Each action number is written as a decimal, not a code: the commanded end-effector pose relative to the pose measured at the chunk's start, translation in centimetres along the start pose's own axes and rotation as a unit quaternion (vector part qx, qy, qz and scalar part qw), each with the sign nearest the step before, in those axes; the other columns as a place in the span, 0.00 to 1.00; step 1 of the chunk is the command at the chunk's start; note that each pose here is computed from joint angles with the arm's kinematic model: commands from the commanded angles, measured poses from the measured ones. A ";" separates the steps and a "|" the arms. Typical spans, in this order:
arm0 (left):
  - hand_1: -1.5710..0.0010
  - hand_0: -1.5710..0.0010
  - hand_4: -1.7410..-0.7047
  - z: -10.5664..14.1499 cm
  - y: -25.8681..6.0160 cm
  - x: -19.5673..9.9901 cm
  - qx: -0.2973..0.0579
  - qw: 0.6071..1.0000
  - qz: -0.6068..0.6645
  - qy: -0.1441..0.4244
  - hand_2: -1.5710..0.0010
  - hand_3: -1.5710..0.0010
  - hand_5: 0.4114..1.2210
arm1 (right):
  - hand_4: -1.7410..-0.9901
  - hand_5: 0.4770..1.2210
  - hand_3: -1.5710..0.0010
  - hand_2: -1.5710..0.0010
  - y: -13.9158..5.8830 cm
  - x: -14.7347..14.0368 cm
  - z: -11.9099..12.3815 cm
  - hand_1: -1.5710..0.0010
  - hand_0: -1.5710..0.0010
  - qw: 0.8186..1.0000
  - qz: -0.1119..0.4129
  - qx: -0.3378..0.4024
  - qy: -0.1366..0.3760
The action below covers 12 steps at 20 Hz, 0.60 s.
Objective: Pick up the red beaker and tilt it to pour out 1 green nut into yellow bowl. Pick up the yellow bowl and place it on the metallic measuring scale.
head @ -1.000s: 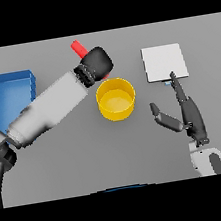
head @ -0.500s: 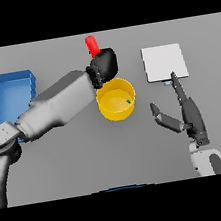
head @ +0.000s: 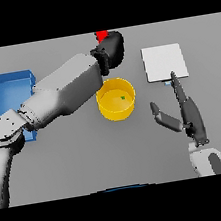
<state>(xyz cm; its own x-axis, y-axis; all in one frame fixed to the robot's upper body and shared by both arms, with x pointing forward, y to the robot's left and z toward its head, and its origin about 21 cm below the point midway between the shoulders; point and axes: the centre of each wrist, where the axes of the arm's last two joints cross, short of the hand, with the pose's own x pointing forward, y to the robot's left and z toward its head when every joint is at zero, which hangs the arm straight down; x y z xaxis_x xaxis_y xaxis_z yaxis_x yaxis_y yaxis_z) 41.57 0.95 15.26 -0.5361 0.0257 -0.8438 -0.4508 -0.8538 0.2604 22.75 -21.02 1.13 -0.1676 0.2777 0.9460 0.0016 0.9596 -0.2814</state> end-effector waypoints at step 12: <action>0.00 0.00 0.01 9.4 -7.5 -18.4 0.037 0.873 0.383 0.301 0.00 0.09 1.00 | 0.80 0.22 1.00 1.00 0.1 -0.1 -0.5 1.00 1.00 1.000 0.025 0.002 -0.016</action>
<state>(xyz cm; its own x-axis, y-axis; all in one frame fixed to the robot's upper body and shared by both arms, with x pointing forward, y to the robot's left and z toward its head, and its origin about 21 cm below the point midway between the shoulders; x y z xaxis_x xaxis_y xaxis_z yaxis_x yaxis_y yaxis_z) 48.09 11.92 33.25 -0.2345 -0.8362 -0.4958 -0.1786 -0.4643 0.8675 23.22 -20.95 1.05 -0.2012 0.3229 0.9248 0.0067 0.9445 -0.3283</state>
